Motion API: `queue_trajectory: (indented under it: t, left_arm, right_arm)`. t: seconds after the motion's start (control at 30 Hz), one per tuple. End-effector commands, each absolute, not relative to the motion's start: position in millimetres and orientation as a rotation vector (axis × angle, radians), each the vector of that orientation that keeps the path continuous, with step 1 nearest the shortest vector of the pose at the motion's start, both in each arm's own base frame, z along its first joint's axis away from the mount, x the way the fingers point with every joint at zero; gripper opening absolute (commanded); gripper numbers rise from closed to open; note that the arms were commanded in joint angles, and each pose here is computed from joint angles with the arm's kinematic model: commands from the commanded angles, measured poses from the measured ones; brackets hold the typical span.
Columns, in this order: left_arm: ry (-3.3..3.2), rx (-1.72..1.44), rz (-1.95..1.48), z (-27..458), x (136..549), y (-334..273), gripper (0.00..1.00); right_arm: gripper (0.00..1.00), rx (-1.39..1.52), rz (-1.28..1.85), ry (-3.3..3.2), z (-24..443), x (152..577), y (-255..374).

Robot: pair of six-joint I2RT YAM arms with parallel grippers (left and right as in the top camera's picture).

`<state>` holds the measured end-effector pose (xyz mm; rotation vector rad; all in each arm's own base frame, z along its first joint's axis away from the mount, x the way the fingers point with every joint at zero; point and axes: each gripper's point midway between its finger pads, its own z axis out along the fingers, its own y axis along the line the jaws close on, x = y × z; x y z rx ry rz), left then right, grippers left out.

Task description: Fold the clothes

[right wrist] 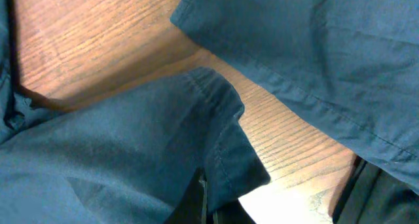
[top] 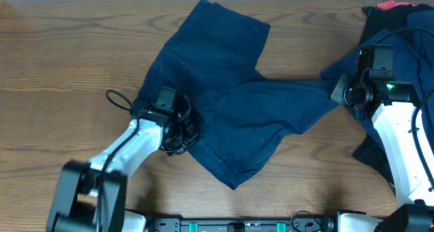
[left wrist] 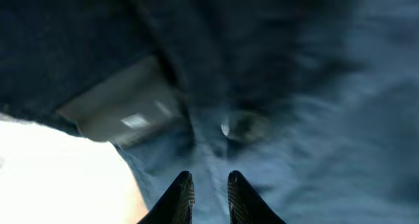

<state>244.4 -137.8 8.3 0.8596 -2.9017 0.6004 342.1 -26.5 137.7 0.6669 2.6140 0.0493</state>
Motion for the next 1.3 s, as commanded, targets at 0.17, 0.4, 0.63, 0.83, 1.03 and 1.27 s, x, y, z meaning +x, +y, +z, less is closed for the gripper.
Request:
queue_trajectory:
  t: [0.17,0.4,0.63,0.83,1.03,1.27]
  left_arm:
    - [-2.872,0.880,0.524,-19.2,241.0,-134.4,0.25]
    - [-3.018,0.855,0.483,-20.8,267.6,-104.1,0.15]
    - [-3.044,1.150,0.601,-12.6,311.5,-50.2,0.10]
    - [-3.082,1.209,0.816,5.5,344.1,-41.0,0.10]
    - [-3.010,0.952,1.078,27.3,338.6,-73.8,0.10]
    - [-2.688,0.748,1.317,67.8,277.3,-115.6,0.34]
  right_arm:
    - [0.01,0.648,0.020,2.600,144.0,342.7,-30.0]
    - [0.01,0.652,0.015,2.618,142.0,338.4,-29.7]
    - [0.01,0.643,0.055,2.645,139.7,334.7,-22.3]
    - [0.01,0.631,0.100,2.649,139.9,336.3,-7.3]
    - [0.01,0.576,0.114,2.655,140.6,338.1,6.2]
    - [0.01,0.582,0.051,2.639,141.4,339.3,-1.0]
